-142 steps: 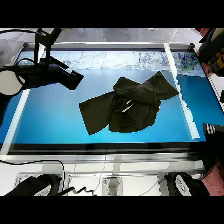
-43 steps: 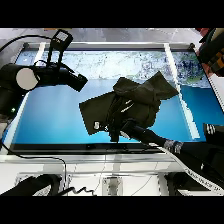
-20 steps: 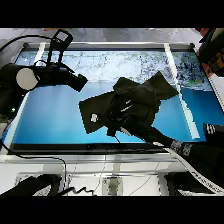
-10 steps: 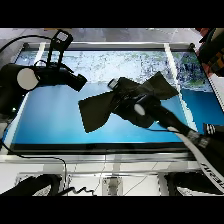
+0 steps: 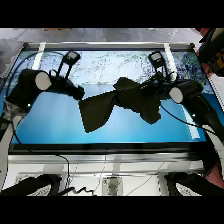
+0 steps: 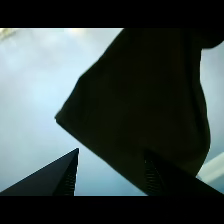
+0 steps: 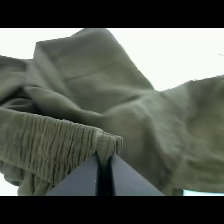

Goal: Fold the clothes and pants, and hang the long-sleeved shirts on hangers.

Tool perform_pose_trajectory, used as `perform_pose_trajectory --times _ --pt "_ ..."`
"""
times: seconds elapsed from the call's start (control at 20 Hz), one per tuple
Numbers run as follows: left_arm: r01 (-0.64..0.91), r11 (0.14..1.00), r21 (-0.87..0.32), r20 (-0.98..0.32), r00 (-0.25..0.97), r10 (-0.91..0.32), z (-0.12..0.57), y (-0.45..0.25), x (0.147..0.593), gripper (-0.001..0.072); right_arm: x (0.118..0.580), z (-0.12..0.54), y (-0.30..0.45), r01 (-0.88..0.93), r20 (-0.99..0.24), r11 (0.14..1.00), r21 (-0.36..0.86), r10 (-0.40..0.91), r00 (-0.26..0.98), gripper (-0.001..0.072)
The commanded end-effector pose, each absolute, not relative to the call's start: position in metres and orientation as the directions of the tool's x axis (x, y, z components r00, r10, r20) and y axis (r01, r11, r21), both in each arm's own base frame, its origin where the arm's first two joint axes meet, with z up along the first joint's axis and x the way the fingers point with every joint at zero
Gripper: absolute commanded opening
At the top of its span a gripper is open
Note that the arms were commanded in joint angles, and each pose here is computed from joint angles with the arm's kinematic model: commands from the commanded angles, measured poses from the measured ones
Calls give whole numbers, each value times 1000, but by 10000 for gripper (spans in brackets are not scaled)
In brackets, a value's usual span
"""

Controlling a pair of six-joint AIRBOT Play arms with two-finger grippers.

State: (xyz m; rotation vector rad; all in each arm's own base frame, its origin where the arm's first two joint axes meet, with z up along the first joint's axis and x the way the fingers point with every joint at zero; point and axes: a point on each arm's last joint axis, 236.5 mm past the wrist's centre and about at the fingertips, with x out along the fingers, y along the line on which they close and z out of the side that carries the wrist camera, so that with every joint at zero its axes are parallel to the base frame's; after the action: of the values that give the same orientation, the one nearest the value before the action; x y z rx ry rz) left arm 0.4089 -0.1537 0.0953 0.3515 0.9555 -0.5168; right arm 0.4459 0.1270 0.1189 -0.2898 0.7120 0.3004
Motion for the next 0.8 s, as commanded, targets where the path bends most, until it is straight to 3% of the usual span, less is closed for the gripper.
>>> perform_pose_trajectory --times 0.0,0.25,0.55,0.75 --pt "523 852 -26 -933 293 -209 33 -125 375 437 442 121 102 -317 -694 937 -150 129 708 30" --pt "353 886 -301 -925 118 -361 -23 -121 330 437 440 119 100 -315 -703 937 -150 124 700 30" --pt "142 868 -477 -857 147 -494 -52 -109 298 437 439 117 100 -316 -709 937 -149 121 694 30" --pt "7 803 -596 -786 199 -585 -76 -132 291 447 439 117 100 -316 -710 937 -148 122 694 30"
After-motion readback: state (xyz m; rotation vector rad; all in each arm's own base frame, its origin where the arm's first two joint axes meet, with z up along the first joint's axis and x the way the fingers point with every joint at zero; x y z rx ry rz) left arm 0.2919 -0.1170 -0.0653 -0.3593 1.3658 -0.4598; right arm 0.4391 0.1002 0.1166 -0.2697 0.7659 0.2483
